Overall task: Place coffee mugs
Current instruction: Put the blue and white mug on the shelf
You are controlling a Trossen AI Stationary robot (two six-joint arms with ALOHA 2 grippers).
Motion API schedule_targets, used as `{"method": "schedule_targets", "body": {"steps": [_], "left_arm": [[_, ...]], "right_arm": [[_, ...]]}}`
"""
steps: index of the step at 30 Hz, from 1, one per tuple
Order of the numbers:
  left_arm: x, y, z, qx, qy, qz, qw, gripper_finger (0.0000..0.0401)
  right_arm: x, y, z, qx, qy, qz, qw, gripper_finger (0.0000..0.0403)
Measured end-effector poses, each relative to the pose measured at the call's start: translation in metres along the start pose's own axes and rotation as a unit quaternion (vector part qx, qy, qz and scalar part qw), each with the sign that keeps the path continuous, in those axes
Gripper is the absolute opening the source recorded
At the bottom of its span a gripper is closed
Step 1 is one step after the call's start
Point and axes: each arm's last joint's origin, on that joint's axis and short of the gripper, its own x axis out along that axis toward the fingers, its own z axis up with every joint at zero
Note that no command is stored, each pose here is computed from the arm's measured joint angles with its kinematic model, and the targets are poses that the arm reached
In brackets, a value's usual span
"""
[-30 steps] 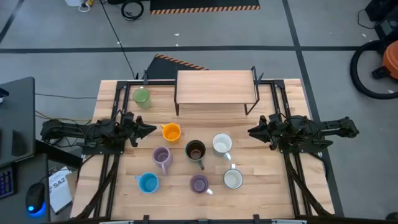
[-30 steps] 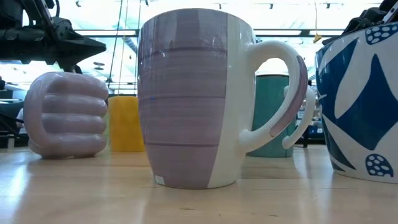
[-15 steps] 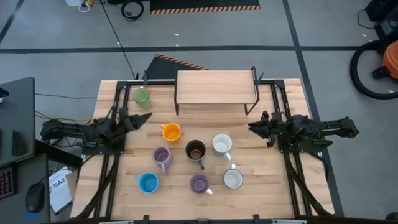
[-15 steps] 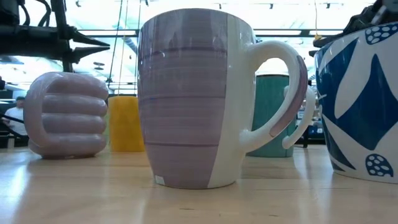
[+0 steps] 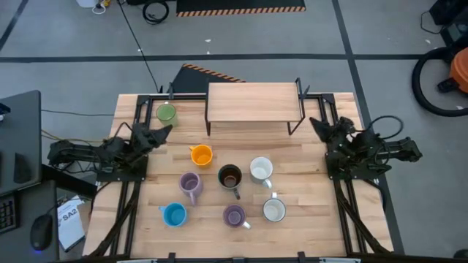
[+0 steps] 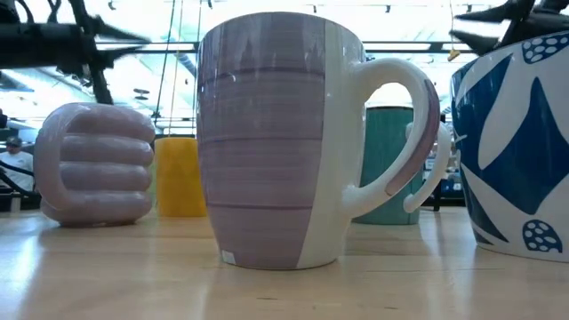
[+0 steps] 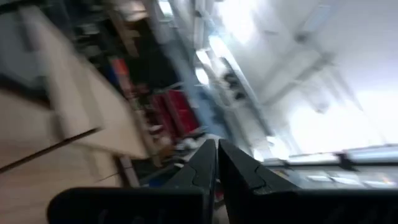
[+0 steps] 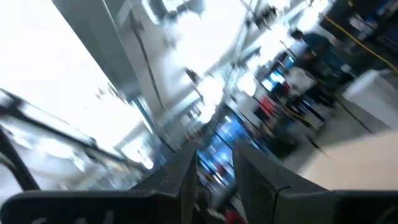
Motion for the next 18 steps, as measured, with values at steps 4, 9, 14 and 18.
{"method": "schedule_targets", "body": {"steps": [4,9,14,18], "left_arm": [[-0.001,-0.011,0.006,0.016,-0.009,-0.064,0.998,0.0025],[0.001,-0.023,0.012,0.017,-0.027,-0.071,0.997,0.0025],[0.004,-0.037,0.023,0.011,-0.063,-0.066,0.996,0.0025],[0.005,-0.053,0.035,0.042,-0.116,-0.046,0.991,0.0025]], "right_arm": [[-0.001,0.005,0.01,0.037,-0.045,0.025,0.998,0.011],[-0.001,0.005,0.012,0.094,-0.064,0.01,0.993,0.011],[0.004,0.01,0.014,0.108,-0.052,0.016,0.993,0.011],[0.014,0.02,0.019,0.075,-0.046,0.004,0.996,0.011]]}}
